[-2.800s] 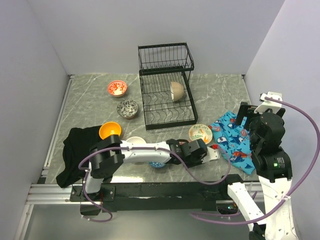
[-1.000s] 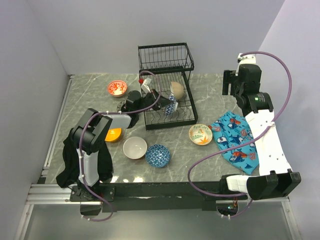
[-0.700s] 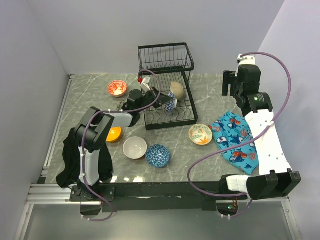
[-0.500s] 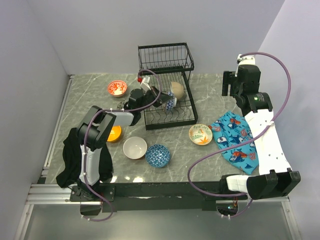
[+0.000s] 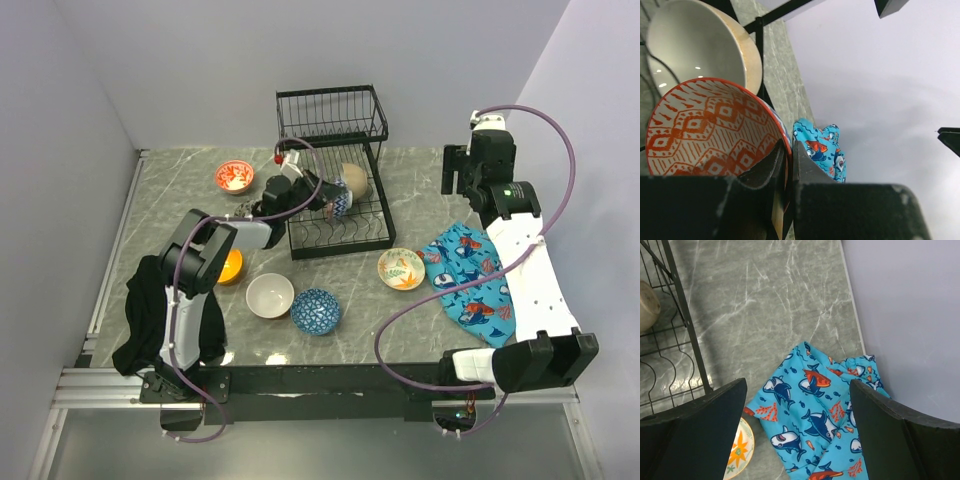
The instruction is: Load the bowls into the dish rack
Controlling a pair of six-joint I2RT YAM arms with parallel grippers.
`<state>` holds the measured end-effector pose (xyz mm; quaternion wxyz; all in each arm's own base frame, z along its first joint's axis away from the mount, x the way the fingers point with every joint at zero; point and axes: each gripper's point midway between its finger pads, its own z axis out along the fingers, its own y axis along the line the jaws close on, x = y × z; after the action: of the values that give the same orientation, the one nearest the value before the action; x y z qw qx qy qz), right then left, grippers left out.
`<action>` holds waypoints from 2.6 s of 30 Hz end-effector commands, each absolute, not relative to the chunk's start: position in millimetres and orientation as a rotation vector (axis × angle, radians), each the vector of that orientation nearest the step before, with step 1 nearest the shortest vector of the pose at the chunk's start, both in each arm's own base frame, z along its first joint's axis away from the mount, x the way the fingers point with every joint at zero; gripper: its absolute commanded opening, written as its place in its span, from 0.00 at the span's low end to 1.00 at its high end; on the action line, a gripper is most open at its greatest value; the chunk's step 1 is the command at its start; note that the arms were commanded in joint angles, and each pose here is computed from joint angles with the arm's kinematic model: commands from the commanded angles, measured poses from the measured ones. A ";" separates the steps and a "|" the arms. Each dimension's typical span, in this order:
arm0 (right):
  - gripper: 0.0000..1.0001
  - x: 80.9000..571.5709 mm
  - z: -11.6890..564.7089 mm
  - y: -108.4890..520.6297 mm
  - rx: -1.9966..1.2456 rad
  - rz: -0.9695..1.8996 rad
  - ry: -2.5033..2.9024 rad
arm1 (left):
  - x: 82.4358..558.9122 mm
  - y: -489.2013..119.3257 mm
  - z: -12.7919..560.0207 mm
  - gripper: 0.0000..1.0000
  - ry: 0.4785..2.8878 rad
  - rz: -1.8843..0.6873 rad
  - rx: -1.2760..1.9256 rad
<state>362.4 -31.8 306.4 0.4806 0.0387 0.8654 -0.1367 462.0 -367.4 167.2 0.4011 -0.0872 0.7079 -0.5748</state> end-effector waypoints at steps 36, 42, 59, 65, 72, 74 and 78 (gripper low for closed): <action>0.69 356.9 264.4 30.7 -0.250 -0.099 2.144 | 447.8 -377.2 265.0 0.01 1.471 -1.515 0.122; 0.71 352.2 241.8 61.6 -0.391 0.060 2.024 | 408.4 -378.0 272.0 0.01 1.447 -1.603 0.284; 0.76 390.6 243.4 76.9 -0.207 0.157 2.021 | 357.1 -391.3 266.8 0.02 1.416 -1.688 0.390; 0.76 386.0 260.4 72.3 -0.107 0.171 2.021 | 357.9 -428.6 266.4 0.01 1.403 -1.754 0.297; 0.76 390.6 279.4 63.8 -0.056 0.163 2.021 | 384.2 -444.8 242.3 0.01 1.476 -1.750 0.088; 0.76 391.3 283.1 61.3 -0.060 0.154 2.025 | 392.8 -448.3 234.8 0.01 1.487 -1.749 0.060; 0.75 390.1 283.8 56.6 -0.071 0.135 2.036 | 405.3 -456.8 230.0 0.01 1.503 -1.759 -0.012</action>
<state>389.4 63.9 273.3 0.5210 -0.0347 0.8503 0.0663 386.5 -453.3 181.9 0.3660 0.0238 0.6474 -0.6680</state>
